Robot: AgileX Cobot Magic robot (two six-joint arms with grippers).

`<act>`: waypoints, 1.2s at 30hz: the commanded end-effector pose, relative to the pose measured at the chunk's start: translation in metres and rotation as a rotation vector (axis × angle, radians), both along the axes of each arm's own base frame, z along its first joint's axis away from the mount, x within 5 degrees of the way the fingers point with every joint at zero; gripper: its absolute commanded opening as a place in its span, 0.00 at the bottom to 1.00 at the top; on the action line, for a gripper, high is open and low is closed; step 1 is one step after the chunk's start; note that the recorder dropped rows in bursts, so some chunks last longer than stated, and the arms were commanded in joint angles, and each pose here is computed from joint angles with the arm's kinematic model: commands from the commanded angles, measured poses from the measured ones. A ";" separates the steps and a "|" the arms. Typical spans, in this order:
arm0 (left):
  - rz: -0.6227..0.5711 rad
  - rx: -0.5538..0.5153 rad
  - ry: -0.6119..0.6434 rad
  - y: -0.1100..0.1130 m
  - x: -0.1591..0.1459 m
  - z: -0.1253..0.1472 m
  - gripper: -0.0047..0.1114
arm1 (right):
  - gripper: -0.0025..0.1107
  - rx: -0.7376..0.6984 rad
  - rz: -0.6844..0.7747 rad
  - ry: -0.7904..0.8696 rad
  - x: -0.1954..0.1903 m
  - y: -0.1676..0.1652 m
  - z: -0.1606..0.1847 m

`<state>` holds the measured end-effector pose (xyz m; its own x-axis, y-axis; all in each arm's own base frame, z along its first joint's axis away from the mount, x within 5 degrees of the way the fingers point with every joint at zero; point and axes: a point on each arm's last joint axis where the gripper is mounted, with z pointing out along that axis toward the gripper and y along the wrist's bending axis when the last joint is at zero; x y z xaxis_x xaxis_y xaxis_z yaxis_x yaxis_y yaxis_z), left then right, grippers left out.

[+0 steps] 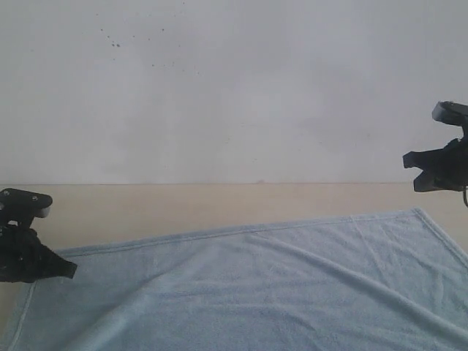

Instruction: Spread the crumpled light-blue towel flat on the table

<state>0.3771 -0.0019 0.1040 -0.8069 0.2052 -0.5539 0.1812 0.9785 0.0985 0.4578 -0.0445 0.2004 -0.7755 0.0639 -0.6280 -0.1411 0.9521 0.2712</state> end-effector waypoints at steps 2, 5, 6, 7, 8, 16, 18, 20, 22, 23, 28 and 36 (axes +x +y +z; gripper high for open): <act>-0.006 0.021 -0.028 0.001 0.003 -0.003 0.08 | 0.02 -0.010 0.011 -0.011 -0.002 0.000 0.004; -0.023 0.034 -0.018 0.002 0.003 -0.009 0.08 | 0.02 -0.009 0.012 -0.010 -0.002 0.000 0.004; -0.021 0.034 -0.009 0.002 0.003 -0.012 0.08 | 0.02 -0.008 0.013 -0.009 -0.002 0.000 0.004; -0.021 0.034 -0.006 0.002 0.003 -0.014 0.08 | 0.02 -0.007 0.016 -0.006 -0.002 0.000 0.003; -0.019 0.034 -0.001 0.003 0.003 -0.016 0.08 | 0.02 -0.005 0.018 -0.004 -0.003 0.000 0.003; 0.027 0.037 -0.026 0.017 0.004 -0.015 0.08 | 0.02 -0.004 0.021 -0.001 -0.003 0.000 0.003; 0.019 0.039 -0.030 0.016 0.004 -0.011 0.08 | 0.02 0.001 0.018 -0.002 -0.003 0.001 0.003; 0.023 0.044 -0.068 0.017 0.006 -0.001 0.08 | 0.02 0.026 0.010 -0.006 -0.003 0.002 0.005; 0.050 0.033 -0.141 0.016 0.008 0.017 0.08 | 0.02 0.053 0.001 -0.017 -0.003 0.003 0.011; 0.067 0.026 -0.178 0.017 0.009 0.027 0.08 | 0.02 0.062 -0.003 -0.030 -0.004 0.004 0.016; 0.178 -0.078 -0.368 0.017 -0.002 0.098 0.08 | 0.02 0.047 -0.024 -0.136 -0.013 0.005 0.059; 0.394 -0.238 -0.738 0.023 -0.100 0.140 0.08 | 0.02 -0.279 -0.207 -0.460 -0.108 0.020 0.098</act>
<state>0.3145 0.0181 0.2343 -0.3584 -0.1424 -0.9227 -0.1601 0.9830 -0.0896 0.3905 -0.0286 0.2924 -0.5244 0.0308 -0.8509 -0.0988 0.9904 0.0968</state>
